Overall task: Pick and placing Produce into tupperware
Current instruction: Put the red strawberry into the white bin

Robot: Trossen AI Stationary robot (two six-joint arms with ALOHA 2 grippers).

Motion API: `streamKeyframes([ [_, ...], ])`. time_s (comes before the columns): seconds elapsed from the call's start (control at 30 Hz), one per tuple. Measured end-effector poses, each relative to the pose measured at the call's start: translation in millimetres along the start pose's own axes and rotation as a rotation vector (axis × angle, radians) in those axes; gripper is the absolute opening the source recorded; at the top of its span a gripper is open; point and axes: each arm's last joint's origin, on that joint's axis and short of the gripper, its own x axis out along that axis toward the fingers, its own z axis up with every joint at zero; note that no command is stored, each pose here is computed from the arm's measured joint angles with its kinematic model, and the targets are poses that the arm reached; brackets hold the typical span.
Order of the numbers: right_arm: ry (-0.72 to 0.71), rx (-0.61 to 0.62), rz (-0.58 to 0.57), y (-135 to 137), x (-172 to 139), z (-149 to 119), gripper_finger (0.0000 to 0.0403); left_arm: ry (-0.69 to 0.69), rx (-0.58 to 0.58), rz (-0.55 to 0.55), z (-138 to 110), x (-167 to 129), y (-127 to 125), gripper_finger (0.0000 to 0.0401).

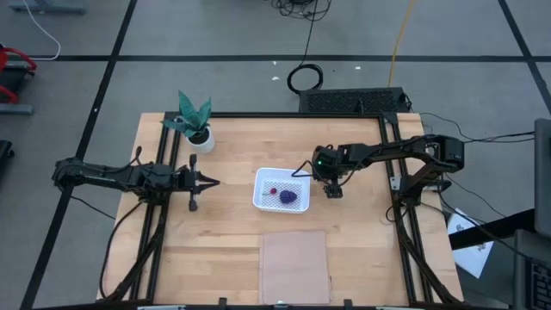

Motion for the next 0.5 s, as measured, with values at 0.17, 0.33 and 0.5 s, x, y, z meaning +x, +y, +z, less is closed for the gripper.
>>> streamKeyframes([
  [0.17,0.003,0.006,0.001,0.1,0.0,-0.3,0.0332,0.0,0.002,0.0,0.0,0.0,0.0,0.0021],
  [0.33,0.029,0.016,0.009,0.7,2.2,-2.4,0.0289,0.0,0.0,0.0,0.0,0.0,0.0,0.0021],
  [0.5,0.035,0.017,0.011,0.6,4.3,-2.4,0.0234,0.0,0.0,0.0,0.0,0.0,0.0,0.0021],
])
